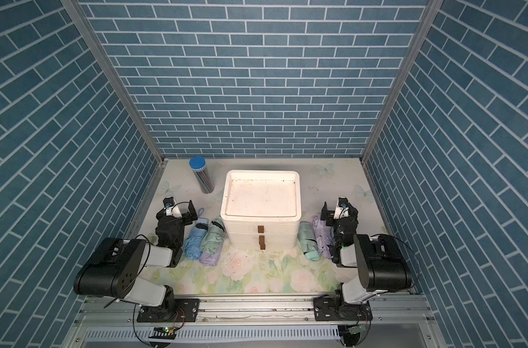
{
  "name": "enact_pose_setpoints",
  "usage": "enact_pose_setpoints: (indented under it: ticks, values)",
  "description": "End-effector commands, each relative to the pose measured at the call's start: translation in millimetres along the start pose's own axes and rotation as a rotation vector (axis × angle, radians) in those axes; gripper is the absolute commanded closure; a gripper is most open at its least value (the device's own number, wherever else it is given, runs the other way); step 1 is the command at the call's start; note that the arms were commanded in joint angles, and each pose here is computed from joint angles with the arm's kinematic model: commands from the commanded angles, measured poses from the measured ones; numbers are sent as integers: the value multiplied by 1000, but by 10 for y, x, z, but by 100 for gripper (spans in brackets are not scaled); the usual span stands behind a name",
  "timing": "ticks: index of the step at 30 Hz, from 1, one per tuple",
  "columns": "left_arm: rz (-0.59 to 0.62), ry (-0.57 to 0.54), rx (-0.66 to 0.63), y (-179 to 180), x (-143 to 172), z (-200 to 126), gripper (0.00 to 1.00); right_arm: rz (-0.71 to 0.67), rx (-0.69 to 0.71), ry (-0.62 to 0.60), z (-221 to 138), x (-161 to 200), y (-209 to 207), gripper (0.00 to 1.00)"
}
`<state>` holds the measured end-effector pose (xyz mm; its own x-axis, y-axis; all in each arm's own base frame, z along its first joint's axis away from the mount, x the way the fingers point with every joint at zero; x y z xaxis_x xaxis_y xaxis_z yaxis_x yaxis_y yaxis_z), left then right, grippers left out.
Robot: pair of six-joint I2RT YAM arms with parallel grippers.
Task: Place the umbrella in the drawer by color
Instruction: Adjust the storage box at the center of the board.
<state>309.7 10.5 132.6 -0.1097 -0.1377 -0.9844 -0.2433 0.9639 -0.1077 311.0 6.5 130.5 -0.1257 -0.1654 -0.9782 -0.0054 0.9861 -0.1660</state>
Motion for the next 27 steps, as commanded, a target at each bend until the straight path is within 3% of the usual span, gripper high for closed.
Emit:
enact_pose_setpoints:
  ticks: [1, 18, 20, 22, 24, 27]
  values:
    - [1, -21, -2, 10, -49, 8, 0, -23, -1, -10, 16, -33, 6, 0]
    - [1, -16, -2, 10, -41, 10, 0, -21, -4, -8, 14, -27, 10, 0]
    - [-3, -21, -7, 8, -79, 16, 0, 9, 71, 8, 14, -54, -76, 0]
    - [-8, 64, -114, 6, -283, 231, 0, 56, 248, 94, 75, -233, -301, 0]
    - [-44, 137, -293, 67, -697, 506, 1, 121, 308, 133, 140, -676, -430, 0]
    - [-224, 196, -381, 69, -1137, 528, 14, 266, 98, 89, 96, -1293, -293, 0]
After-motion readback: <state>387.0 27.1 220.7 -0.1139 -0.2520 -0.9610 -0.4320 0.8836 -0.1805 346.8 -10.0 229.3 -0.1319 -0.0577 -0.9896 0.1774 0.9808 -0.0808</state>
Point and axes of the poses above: each gripper's point midway between its finger pads, its own z axis out along the fingers, its own y axis along the line the jaws close on, x = y × z, the point moved 6 cm from there along -z, back along the fingers, and after that the axes turned 6 degrees about -z, right-handed, at the moved point
